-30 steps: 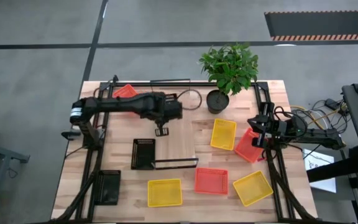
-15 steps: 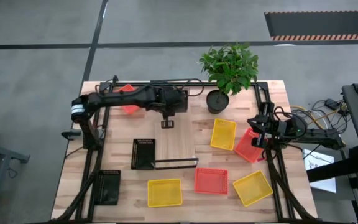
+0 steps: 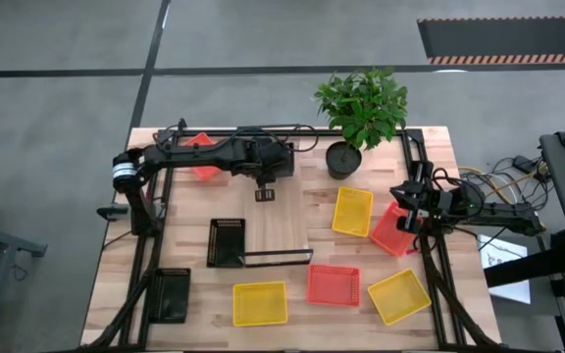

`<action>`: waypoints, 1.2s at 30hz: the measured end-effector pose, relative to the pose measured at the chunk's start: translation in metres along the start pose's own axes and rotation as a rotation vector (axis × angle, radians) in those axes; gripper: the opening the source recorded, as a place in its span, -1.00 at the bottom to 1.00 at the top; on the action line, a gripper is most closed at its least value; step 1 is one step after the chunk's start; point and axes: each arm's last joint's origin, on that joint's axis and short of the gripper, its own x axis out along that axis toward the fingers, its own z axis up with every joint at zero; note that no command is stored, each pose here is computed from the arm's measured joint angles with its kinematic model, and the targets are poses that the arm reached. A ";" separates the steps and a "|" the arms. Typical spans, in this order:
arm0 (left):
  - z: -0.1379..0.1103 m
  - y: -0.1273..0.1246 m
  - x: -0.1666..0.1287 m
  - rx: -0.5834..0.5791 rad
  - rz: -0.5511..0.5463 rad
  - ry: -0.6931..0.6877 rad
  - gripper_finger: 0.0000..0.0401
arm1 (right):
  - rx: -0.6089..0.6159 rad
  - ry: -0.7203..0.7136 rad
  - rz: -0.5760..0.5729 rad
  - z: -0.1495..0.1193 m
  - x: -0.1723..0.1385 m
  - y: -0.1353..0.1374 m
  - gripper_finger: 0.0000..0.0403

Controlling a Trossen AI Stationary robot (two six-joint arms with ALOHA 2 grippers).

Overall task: Stack baskets on shelf by color
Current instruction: Put the top left black bin on the shelf

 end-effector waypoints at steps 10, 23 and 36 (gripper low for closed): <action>-0.005 -0.002 0.007 -0.001 -0.001 0.009 -1.00 | -0.012 0.022 -0.014 -0.002 0.000 0.000 -0.96; -0.004 -0.003 0.012 -0.020 0.008 -0.021 -0.77 | -0.014 0.022 -0.013 -0.002 0.000 0.000 -0.96; 0.010 -0.005 -0.005 -0.028 -0.055 -0.106 -0.58 | -0.018 0.023 -0.013 -0.002 0.000 0.000 -0.96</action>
